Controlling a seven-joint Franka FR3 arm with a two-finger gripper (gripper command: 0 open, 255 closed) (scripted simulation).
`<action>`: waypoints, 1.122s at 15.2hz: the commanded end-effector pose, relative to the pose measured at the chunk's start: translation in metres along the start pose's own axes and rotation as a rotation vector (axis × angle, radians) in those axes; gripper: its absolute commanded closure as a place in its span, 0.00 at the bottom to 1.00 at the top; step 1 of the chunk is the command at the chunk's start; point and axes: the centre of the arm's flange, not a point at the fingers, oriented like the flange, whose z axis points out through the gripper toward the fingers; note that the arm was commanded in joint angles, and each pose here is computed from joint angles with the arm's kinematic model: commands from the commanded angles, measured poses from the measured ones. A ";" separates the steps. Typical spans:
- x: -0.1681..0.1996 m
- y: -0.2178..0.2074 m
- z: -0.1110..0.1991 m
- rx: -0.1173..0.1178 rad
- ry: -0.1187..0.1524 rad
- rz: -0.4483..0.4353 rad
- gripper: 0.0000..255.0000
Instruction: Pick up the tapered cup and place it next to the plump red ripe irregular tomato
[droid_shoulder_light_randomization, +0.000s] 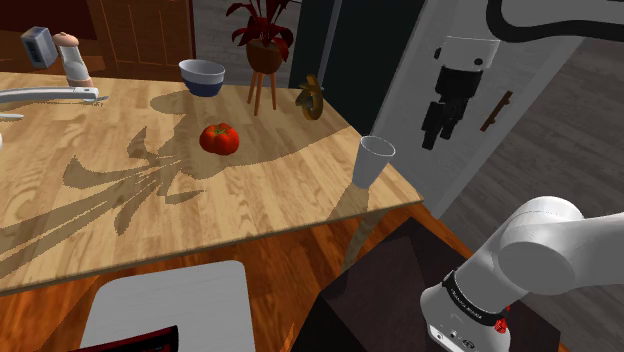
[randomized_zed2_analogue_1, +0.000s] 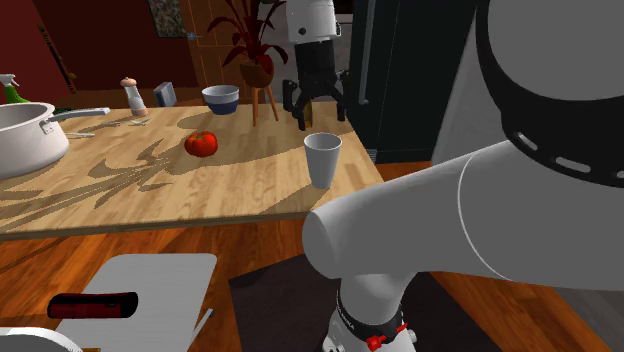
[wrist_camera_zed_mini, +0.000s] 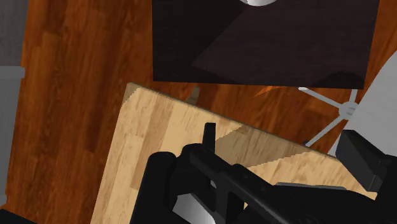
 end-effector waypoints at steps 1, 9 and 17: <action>0.000 0.000 0.000 0.000 0.000 0.000 0.00; 0.088 -0.001 0.045 -0.046 0.050 0.050 0.00; 0.178 0.005 0.085 -0.091 0.100 0.100 0.00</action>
